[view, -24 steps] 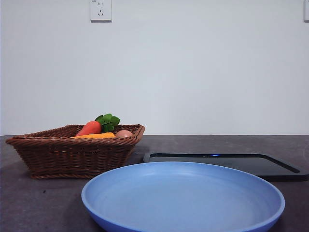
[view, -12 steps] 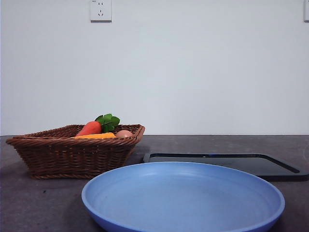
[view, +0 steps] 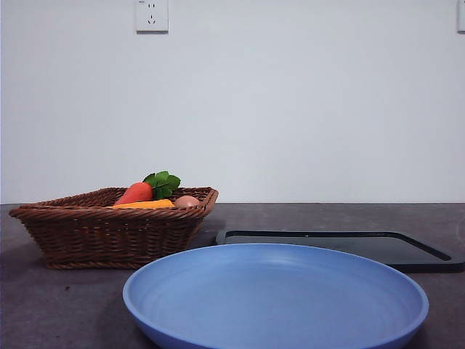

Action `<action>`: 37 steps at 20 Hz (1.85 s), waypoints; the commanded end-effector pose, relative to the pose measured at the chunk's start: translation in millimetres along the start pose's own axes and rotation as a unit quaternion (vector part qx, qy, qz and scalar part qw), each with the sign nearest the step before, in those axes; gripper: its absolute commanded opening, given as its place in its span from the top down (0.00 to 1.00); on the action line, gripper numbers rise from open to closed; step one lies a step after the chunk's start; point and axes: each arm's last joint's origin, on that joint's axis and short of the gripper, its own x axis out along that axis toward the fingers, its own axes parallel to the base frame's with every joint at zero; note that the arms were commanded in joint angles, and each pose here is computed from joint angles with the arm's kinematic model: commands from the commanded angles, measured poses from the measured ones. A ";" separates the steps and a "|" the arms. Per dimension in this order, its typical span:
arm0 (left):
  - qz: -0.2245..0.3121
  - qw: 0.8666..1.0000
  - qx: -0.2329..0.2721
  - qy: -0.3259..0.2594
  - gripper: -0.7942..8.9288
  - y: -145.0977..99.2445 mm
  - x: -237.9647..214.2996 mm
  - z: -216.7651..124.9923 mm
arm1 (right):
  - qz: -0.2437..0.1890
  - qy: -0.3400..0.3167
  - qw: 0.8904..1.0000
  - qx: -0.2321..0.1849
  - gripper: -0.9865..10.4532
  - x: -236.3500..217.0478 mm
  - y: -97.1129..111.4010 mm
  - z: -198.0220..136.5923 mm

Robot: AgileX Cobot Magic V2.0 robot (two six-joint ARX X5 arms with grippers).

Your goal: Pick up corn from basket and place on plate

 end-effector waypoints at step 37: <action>-0.031 0.997 0.028 0.063 0.54 -1.1 9.0 6.1 | 0.091 0.355 0.930 0.029 0.68 182.7 -10.9 -36.7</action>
